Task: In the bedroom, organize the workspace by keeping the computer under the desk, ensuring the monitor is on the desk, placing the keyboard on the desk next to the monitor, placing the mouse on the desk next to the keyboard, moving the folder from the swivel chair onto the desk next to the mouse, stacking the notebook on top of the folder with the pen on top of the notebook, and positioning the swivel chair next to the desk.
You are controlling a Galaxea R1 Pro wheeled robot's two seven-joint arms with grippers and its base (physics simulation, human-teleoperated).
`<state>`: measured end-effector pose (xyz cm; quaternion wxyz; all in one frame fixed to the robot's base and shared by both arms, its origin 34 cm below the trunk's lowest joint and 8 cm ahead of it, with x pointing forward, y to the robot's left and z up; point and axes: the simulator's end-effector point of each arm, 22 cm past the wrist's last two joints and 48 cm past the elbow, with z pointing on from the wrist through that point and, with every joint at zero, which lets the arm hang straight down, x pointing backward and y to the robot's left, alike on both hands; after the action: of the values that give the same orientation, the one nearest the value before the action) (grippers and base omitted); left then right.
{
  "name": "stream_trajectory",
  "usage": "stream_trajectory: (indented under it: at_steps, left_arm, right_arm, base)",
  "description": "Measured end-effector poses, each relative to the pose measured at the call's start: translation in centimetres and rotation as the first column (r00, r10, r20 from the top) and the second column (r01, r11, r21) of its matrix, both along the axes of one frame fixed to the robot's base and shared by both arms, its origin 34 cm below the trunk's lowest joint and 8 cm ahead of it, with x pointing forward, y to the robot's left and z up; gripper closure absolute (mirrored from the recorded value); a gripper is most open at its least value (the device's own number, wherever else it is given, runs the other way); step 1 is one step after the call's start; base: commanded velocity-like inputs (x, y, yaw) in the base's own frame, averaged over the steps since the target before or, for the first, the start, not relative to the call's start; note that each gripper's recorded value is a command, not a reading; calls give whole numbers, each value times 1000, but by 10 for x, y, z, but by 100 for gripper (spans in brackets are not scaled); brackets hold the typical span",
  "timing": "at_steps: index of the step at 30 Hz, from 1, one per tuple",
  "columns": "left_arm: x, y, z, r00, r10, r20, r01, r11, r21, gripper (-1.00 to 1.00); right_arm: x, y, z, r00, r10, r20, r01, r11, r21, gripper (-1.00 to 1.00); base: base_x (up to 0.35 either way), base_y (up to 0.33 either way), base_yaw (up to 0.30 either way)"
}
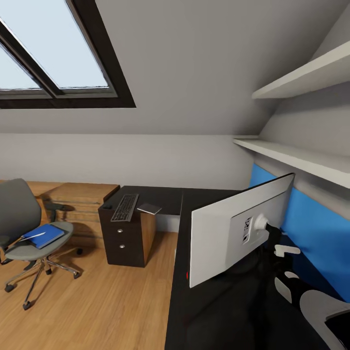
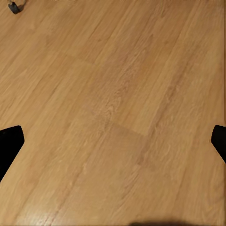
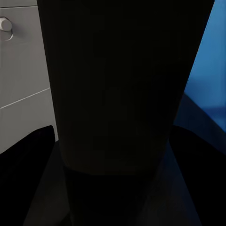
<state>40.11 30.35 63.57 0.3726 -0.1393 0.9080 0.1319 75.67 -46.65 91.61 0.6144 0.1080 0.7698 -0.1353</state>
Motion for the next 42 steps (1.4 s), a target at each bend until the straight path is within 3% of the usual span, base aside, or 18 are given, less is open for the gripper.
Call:
stream_trajectory:
  at_steps: [31,32,42]
  left_arm:
    - [0,0,0,1000,-1,-1,1,1000,0,-100]
    - [0,0,0,1000,-1,-2,1,1000,0,-100]
    - [0,0,0,1000,-1,-2,1,1000,0,-100]
  right_arm:
    - [-1,-1,-1,1000,-7,3,7,1000,4,100]
    - [-1,-1,-1,1000,-7,3,7,1000,4,-100]
    - [-2,-1,-3,1000,-4,-3,4,1000,-3,-100]
  base:
    - [34,-1,0]
    - [0,0,0]
    - [0,0,0]
